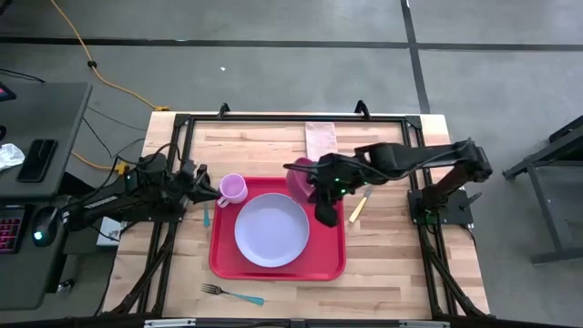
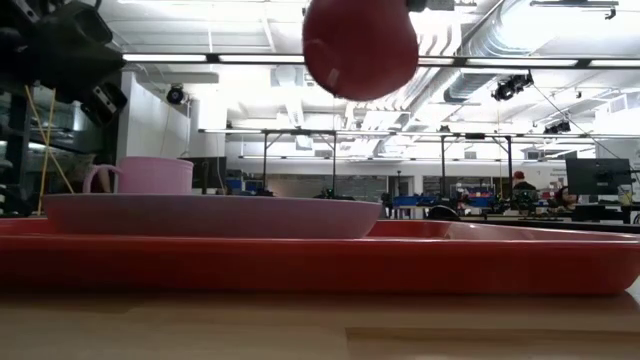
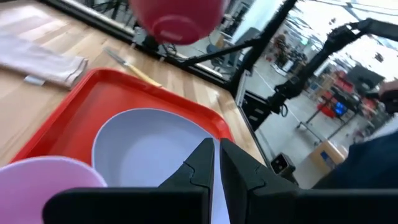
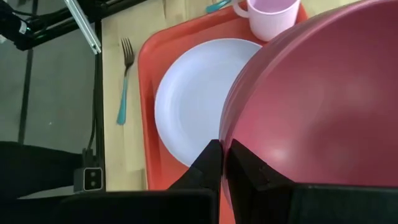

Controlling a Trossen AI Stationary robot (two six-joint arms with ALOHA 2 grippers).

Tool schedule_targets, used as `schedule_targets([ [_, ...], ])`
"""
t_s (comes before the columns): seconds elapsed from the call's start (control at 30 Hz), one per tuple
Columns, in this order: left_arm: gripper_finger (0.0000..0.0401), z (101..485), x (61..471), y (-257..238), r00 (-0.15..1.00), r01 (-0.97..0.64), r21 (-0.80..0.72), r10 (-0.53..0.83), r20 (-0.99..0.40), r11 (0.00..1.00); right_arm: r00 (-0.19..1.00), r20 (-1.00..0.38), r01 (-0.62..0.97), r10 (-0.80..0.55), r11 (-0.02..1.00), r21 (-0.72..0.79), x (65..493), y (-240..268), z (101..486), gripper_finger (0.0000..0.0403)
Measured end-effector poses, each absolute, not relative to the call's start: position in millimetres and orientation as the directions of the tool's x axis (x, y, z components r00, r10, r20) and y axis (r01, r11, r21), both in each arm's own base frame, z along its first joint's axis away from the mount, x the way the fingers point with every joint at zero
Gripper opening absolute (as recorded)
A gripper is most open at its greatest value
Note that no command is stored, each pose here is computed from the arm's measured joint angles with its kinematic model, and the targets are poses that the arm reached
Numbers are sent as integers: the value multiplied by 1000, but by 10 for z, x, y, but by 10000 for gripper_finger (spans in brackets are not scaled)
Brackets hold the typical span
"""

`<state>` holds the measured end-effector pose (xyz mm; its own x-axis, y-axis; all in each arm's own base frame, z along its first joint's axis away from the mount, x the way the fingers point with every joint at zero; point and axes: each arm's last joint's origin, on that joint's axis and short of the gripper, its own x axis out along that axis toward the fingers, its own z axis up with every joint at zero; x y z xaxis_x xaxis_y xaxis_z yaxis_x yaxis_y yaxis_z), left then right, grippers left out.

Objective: Set up tray
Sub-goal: Put the red bowl on top of the blue plate

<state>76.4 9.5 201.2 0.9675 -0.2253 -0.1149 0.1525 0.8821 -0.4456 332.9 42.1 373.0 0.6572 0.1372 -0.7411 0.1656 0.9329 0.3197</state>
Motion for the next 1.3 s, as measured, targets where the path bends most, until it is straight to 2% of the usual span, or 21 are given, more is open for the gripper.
schedule_targets([
  [0.2,58,2016,764,97,969,158,-400,-219,-111,903,658,-734,156,167,924,350,3485,448,3616,0],
  [0.4,58,2074,774,122,989,106,-367,-137,-59,924,653,-738,190,168,907,375,3557,460,3549,0],
  [0.73,58,2042,772,128,989,74,-371,-115,-91,926,671,-724,218,163,889,402,3718,519,3430,0],
  [1.3,58,1971,757,89,959,177,-344,-241,-151,922,692,-692,234,205,843,484,3947,659,3239,0],
])
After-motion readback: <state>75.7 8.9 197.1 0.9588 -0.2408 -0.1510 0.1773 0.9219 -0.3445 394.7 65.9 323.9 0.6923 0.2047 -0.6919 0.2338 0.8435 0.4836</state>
